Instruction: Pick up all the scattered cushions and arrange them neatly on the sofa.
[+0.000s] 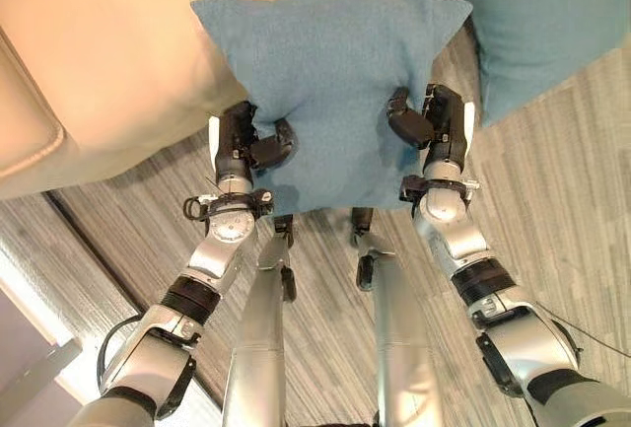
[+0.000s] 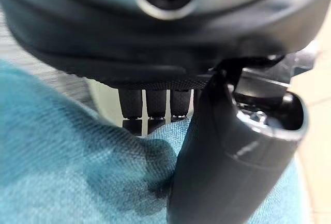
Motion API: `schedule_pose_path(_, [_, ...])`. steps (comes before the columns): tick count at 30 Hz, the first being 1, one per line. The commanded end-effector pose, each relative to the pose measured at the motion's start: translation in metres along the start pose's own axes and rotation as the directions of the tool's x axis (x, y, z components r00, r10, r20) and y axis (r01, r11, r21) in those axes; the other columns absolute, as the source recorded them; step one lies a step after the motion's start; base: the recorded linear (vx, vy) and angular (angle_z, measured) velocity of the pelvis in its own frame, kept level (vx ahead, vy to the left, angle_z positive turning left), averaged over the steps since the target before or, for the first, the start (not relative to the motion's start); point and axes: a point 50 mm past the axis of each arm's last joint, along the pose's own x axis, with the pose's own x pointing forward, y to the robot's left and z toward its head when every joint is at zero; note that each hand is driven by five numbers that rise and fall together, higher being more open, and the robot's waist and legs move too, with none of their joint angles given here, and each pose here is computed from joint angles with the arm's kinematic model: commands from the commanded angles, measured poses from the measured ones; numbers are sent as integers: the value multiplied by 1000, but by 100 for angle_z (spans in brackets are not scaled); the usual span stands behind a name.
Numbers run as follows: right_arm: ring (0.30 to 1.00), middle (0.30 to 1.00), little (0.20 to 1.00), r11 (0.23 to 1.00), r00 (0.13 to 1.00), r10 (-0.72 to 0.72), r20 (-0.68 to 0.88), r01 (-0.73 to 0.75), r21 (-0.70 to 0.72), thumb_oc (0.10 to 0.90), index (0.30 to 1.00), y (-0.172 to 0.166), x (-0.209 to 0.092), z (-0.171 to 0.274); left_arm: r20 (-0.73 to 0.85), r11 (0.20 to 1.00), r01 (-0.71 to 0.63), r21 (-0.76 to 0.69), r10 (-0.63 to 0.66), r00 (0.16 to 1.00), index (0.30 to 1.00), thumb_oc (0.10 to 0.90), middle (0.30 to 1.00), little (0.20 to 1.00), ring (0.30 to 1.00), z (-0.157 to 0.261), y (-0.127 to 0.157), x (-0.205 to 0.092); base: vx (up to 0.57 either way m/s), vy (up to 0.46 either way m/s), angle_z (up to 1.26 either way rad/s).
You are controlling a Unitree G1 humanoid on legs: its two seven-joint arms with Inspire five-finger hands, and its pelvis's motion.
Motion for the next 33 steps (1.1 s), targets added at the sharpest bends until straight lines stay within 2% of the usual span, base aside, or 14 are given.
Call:
schedule_pose_path(1, [300,300,300,979,925,162,343,-194,64,400,300,37,-15,63,293,968,230,-104,-191,937,300,400,300,300,300,48,-48,-15,15,-40,-5])
schedule_pose_path(5, [300,300,300,978,933,195,302,-207,10,400,300,28,-39,36,243,963,244,-115,-211,947,300,400,300,300,300,29,-38,-35,62,-49,-5])
schedule_pose_path(9, [300,300,300,966,944,258,204,-258,-27,400,300,23,-67,1,142,962,250,-105,-235,962,300,400,300,300,300,0,-32,-56,91,-61,-5])
schedule_pose_path(12, [300,300,300,967,954,254,160,-248,-59,400,300,6,-81,-13,31,964,234,-128,-231,972,300,400,300,300,300,-27,-23,-78,123,-59,5])
schedule_pose_path(21, [300,300,300,974,971,206,117,-192,-123,400,300,-22,-95,-28,-75,967,210,-142,-222,972,300,400,300,300,300,-49,-14,-99,100,-40,13])
schedule_pose_path(24, [300,300,300,979,980,155,128,-135,-155,400,300,-35,-95,-26,-74,964,223,-147,-236,969,300,400,300,300,300,-49,-18,-100,41,23,39])
schedule_pose_path(33, [300,300,300,977,986,153,72,-140,-162,400,300,-36,-101,-36,-86,957,263,-124,-275,958,300,400,300,300,300,-50,-20,-105,171,132,25])
